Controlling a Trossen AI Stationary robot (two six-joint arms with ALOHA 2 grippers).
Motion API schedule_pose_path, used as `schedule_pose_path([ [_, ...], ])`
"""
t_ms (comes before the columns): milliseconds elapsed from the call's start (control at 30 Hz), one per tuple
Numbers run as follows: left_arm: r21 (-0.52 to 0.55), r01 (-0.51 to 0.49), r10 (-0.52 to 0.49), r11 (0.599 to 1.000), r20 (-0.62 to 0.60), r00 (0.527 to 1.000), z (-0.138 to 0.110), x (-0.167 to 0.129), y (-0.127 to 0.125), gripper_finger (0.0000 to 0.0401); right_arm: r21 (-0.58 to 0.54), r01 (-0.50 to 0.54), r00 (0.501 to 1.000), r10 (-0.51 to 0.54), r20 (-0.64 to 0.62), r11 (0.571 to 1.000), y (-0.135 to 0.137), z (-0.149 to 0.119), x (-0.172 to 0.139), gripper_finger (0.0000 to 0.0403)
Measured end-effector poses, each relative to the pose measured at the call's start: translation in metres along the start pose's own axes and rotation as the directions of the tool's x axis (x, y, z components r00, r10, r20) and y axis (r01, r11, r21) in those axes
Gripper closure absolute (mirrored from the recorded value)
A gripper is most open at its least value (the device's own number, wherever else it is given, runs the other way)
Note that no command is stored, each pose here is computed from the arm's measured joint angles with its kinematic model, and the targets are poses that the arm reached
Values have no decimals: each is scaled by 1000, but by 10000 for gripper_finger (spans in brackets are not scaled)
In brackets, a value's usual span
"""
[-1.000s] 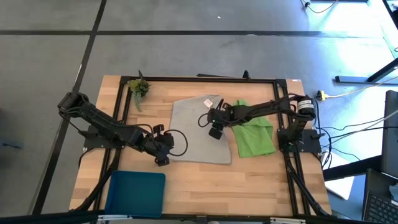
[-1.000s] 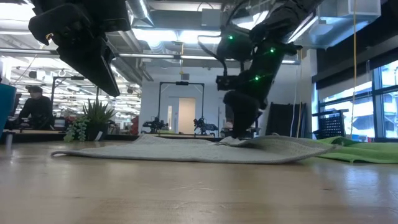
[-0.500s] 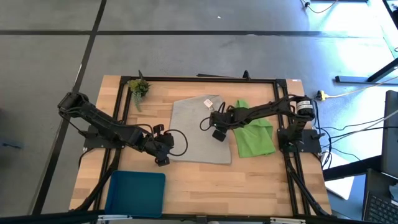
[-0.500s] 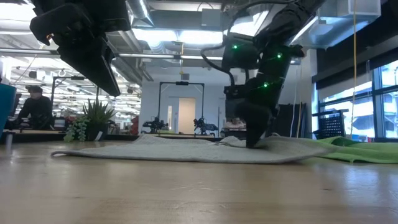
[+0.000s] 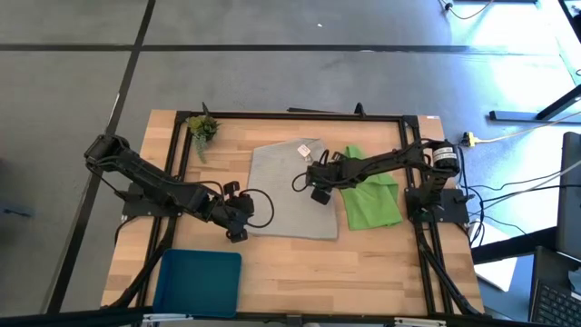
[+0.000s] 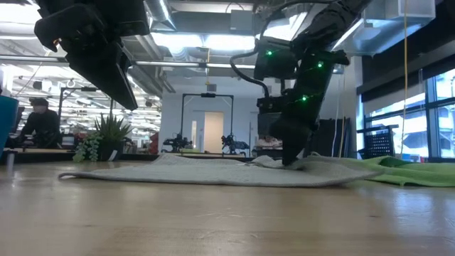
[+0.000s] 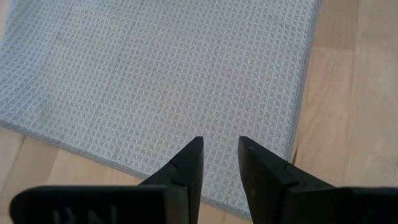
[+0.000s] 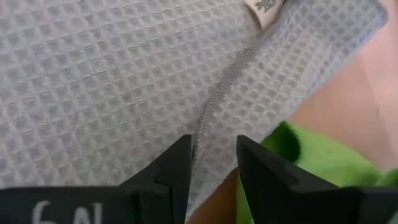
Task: Fold microfiber towels
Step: Fold the gray microfiber cloth
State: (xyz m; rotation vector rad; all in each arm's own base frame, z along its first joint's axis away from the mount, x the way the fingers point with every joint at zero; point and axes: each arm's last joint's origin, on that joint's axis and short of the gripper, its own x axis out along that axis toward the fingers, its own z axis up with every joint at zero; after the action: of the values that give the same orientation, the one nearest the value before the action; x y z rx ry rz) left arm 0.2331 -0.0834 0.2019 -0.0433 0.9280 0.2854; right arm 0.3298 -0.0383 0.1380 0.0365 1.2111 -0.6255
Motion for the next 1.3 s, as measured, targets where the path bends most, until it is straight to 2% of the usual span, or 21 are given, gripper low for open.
schedule_pose_path([
  [167, -1, 0, 0, 1000, 0, 1000, 0, 0, 0, 309, -7, 31, 999, -31, -10, 999, -3, -1, 1, 273],
  [333, 0, 0, 0, 1000, 0, 1000, 0, 0, 0, 309, -40, -68, 997, 66, -49, 997, -1, -2, 1, 273],
  [500, 1, 0, 0, 1000, 0, 1000, 0, 0, 0, 309, -38, -40, 998, 38, -51, 998, -2, -3, 1, 277],
  [633, 1, 0, 0, 1000, 0, 1000, 0, 0, 0, 309, -37, -29, 998, 26, -55, 999, -2, -4, 3, 311],
  [767, 1, 0, 0, 1000, 0, 1000, 0, 0, 0, 309, -27, -21, 999, 20, -45, 999, -1, -3, 5, 379],
  [833, 1, 0, 0, 1000, 0, 1000, 0, 0, 0, 309, -6, 22, 999, -22, -31, 1000, -2, -3, 5, 393],
  [1033, 1, -10, 10, 1000, 7, 1000, 0, 0, 0, 309, 145, 97, 995, -92, -41, 985, -6, -5, 5, 398],
  [1133, 0, -57, 57, 998, 35, 998, 1, 0, 2, 309, 217, 104, 994, -95, -49, 971, -6, -6, 5, 398],
  [1300, -37, -173, 175, 984, 77, 981, -5, 12, 14, 309, 228, 105, 994, -95, -52, 968, -6, -6, 5, 400],
])
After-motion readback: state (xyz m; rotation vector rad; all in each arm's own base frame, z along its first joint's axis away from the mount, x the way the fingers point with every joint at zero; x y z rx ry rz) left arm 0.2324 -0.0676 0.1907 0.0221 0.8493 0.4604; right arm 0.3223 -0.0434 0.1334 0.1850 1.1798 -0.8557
